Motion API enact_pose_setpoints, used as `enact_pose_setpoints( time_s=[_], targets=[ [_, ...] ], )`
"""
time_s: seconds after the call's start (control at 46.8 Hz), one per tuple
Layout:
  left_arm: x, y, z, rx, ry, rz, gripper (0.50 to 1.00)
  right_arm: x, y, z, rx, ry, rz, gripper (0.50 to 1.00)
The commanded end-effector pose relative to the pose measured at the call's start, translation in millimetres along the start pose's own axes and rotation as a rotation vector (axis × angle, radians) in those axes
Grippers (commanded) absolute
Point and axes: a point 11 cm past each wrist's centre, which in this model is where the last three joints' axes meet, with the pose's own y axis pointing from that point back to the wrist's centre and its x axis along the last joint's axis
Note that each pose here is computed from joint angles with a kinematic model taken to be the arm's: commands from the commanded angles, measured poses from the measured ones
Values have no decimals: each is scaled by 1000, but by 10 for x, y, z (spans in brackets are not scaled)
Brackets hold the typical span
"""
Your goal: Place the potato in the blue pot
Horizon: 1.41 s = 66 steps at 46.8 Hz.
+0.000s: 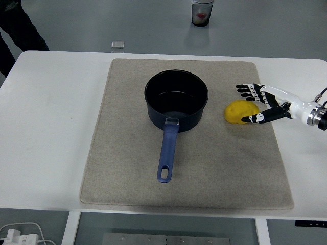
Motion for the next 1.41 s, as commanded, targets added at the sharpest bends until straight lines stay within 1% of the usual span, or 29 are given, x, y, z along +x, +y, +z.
enact_pose_setpoints(
  time_s=[0.0,0.128,0.235,0.491,0.62,0.662,0.726,0.791,0.855,0.897,0.94,0.962,1.026,1.261,1.389],
  targets=[
    [-1,0,0,0,0,-1,996,-22,-5,23,-2,-2,4,942],
    [0,0,0,0,0,0,996,-49,-44,7,10,4,15,940],
    [0,0,0,0,0,0,996,-84,-46,48,7,3,25,903],
    [11,1,0,0,0,3,996,-158,-70,106,2,0,29,864],
    [11,1,0,0,2,3,996,-174,-74,110,7,-3,28,825],
    [11,1,0,0,0,3,996,-180,-73,123,3,-3,27,787],
    [6,0,0,0,1,2,996,-179,-69,133,1,-3,29,744],
    [6,0,0,0,1,2,996,-186,-73,134,2,-5,29,662],
    [6,0,0,0,0,2,996,-168,-71,137,1,1,42,601],
    [6,0,0,0,0,2,996,-165,-74,138,1,7,51,570],
    [6,0,0,0,0,2,996,-159,-79,135,1,12,61,515],
    [6,0,0,0,0,2,996,-163,-84,133,2,12,61,500],
    [6,0,0,0,0,2,996,-168,-96,124,4,13,61,500],
    [6,0,0,0,0,2,996,-88,-103,48,20,10,74,500],
    [0,0,0,0,0,0,996,-93,-101,54,19,9,73,500]
  ],
)
